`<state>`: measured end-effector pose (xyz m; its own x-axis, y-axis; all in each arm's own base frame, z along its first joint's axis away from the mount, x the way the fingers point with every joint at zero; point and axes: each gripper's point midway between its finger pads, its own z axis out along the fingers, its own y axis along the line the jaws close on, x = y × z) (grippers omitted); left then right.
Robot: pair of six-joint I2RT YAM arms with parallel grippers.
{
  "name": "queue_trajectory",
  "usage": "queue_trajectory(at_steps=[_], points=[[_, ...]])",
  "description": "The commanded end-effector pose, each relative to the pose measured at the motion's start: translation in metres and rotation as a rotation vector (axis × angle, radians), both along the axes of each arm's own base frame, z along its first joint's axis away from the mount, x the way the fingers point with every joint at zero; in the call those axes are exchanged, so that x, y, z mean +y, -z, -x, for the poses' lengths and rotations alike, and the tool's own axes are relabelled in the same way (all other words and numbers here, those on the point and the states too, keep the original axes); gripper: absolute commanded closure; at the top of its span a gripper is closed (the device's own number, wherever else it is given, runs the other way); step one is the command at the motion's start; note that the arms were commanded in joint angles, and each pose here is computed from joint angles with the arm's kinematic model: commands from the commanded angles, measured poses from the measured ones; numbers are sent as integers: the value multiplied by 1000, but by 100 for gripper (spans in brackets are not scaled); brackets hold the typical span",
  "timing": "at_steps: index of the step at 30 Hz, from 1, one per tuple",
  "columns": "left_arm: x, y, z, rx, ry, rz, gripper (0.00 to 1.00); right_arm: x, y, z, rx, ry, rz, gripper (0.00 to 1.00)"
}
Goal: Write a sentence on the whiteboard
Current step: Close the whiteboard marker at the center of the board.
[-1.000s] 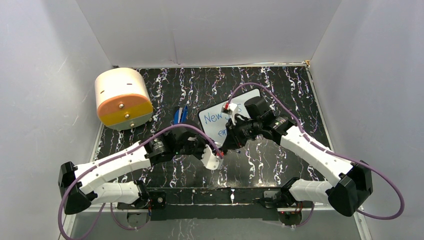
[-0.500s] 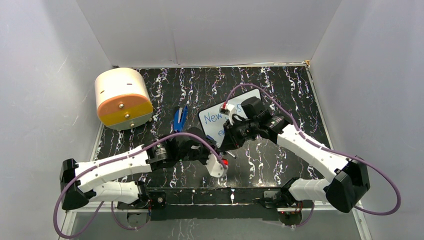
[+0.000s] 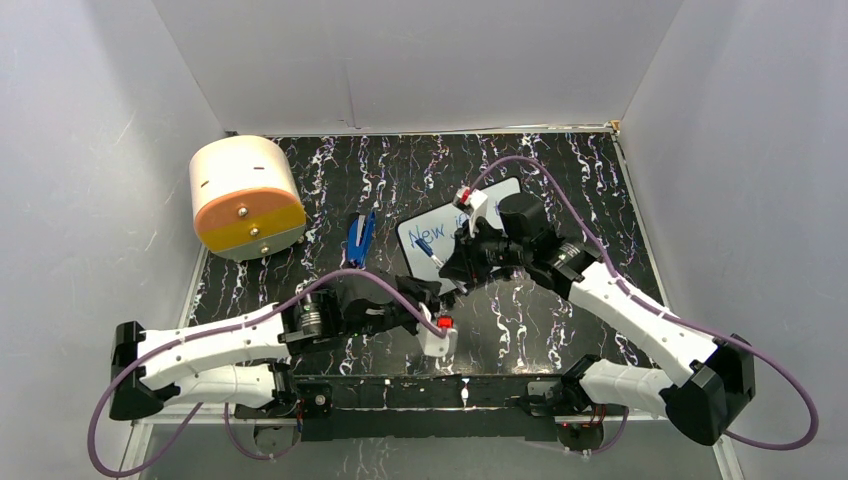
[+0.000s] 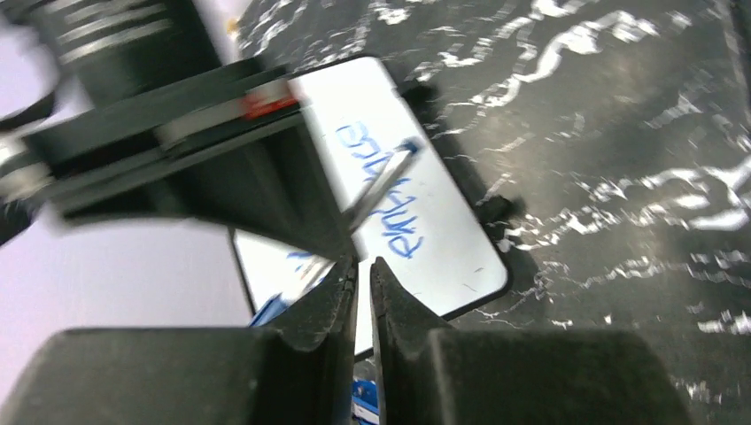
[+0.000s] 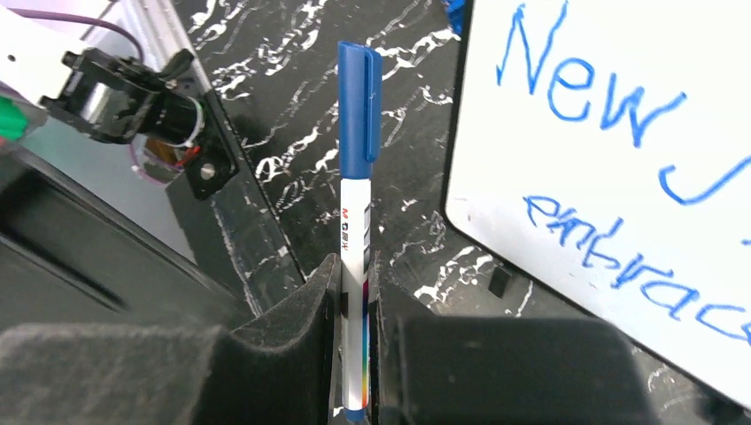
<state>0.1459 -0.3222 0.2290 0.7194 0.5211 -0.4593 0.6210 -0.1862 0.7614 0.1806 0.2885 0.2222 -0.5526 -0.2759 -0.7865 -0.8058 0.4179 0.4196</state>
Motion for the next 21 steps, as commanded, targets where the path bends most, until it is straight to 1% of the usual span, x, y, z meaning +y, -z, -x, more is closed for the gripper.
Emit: queue_trajectory(at_steps=[1,2,5,9,11,13,16,18,21], points=[[18,-59,-33,52,-322,299,82,-8,3,-12,-66,80,3,100],[21,-61,-37,71,-371,327,75,-9,4,-12,-72,83,-1,100],[28,-69,-52,141,-526,437,62,-11,7,-13,-81,100,-8,100],[38,-68,-75,250,-739,574,52,-11,9,-14,-98,112,-29,100],[39,-67,-82,347,-816,640,50,-12,9,-13,-108,109,-39,100],[40,-64,-89,435,-862,674,47,-11,9,-11,-114,101,-50,100],[43,-62,-99,581,-916,758,47,-11,10,-9,-124,90,-63,100],[44,-63,-104,675,-936,797,47,-11,9,-8,-132,87,-71,100],[36,-65,-101,799,-921,836,47,-12,8,-7,-140,88,-87,100]])
